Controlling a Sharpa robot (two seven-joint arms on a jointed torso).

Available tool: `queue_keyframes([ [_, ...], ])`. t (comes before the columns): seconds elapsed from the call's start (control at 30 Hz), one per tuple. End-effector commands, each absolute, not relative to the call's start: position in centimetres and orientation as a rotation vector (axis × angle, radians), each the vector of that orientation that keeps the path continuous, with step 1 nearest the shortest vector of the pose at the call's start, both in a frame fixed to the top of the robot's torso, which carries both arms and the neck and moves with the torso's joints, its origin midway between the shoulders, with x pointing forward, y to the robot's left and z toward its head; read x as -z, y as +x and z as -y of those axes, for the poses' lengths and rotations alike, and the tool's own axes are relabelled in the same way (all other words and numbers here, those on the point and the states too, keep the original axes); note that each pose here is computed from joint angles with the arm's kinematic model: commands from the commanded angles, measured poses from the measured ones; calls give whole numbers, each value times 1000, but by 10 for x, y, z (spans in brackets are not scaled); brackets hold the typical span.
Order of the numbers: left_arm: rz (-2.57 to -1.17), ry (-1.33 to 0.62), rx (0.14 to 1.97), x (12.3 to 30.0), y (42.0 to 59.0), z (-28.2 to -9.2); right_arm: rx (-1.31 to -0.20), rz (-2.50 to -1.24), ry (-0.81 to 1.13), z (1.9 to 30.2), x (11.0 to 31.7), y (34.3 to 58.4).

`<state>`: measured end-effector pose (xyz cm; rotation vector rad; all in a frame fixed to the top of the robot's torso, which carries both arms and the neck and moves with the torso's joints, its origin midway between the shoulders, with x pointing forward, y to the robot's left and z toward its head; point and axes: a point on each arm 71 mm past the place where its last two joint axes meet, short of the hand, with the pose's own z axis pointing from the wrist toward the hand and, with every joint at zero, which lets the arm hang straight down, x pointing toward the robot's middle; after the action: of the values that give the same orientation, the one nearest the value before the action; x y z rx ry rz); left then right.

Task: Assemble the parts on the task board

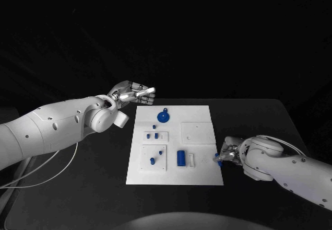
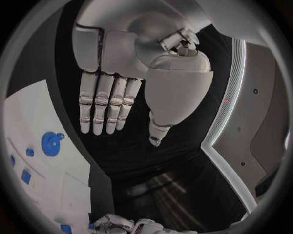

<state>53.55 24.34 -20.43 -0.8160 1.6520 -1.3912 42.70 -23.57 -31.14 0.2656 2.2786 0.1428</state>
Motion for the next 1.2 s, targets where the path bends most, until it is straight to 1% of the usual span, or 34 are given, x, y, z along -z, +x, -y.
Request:
queue_keyframes([
  [0.03, -1655, -808, 1400, 204, 535, -243, -103, -2304, 344, 246, 320, 422],
  [0.1, -1655, -808, 1399, 204, 535, -244, -109, -2299, 363, 249, 318, 422],
  [0.23, -1656, -810, 1397, 204, 535, -244, -124, -2275, 396, 255, 307, 425],
  [0.4, -1658, -810, 1396, 204, 535, -244, -169, -2241, 431, 256, 289, 432],
  [0.53, -1660, -810, 1396, 204, 536, -243, -230, -2240, 439, 247, 278, 432],
  [0.73, -1663, -810, 1397, 205, 536, -242, -326, -2258, 421, 222, 270, 428],
  [0.9, -1667, -809, 1401, 205, 536, -240, -378, -2284, 411, 204, 274, 426],
  [1.2, -1673, -807, 1406, 205, 536, -238, -393, -2343, 370, 178, 300, 417],
])
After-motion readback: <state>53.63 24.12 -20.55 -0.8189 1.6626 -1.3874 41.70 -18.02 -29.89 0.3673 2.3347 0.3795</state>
